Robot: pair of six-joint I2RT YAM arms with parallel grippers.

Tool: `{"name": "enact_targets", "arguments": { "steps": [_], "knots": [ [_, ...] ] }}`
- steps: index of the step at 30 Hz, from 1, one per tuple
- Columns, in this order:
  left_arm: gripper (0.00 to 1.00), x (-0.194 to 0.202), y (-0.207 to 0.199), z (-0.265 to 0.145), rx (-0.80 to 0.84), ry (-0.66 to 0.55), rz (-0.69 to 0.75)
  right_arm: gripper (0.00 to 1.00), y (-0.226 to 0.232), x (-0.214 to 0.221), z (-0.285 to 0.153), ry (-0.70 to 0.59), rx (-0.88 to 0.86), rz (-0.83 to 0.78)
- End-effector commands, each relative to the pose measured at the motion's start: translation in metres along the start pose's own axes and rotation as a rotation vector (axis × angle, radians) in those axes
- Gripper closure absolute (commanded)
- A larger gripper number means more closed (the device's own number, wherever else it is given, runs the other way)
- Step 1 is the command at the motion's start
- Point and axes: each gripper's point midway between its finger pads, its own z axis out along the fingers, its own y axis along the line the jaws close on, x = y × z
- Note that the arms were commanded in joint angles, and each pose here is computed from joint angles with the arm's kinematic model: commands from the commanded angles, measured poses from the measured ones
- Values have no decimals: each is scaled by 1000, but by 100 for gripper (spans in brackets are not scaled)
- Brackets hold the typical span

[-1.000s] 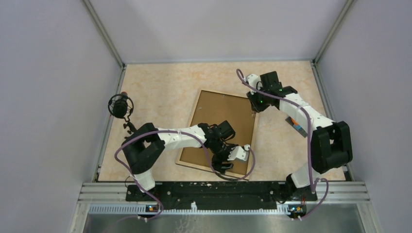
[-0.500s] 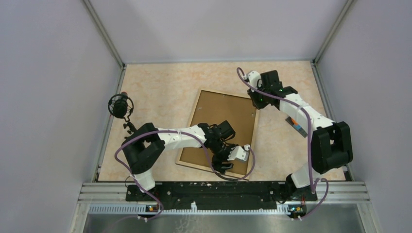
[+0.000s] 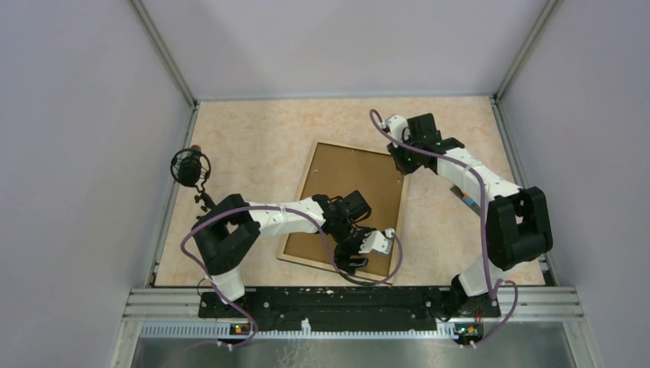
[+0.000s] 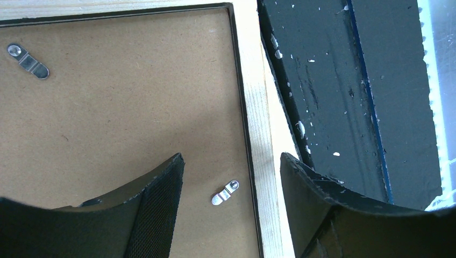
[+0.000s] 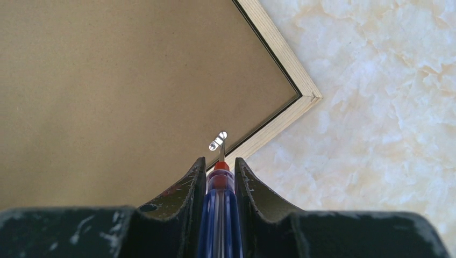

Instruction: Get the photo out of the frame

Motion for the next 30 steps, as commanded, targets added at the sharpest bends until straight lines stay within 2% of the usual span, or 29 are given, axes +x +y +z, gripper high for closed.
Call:
{"name": "enact_targets", "arguments": {
  "steps": [1,14,20,22,26,30],
  "knots": [
    [28,16,-1,5,3,38,-10,100,13,0,8,-11,-39,-2],
    [28,17,-2,6,7,42,-16,100,34,-21,-7,-71,-166,18],
    [22,6,10,-5,-49,3,-41,100,13,-44,-36,-136,-77,10],
    [19,-2,22,-17,-101,-32,-72,100,4,-57,-52,-178,-62,29],
    [15,-16,59,-61,-238,-163,-221,100,-7,-61,-76,-233,-60,81],
    [13,4,110,-123,-491,-264,-418,100,-15,-44,-84,-245,-66,139]
  ]
}}
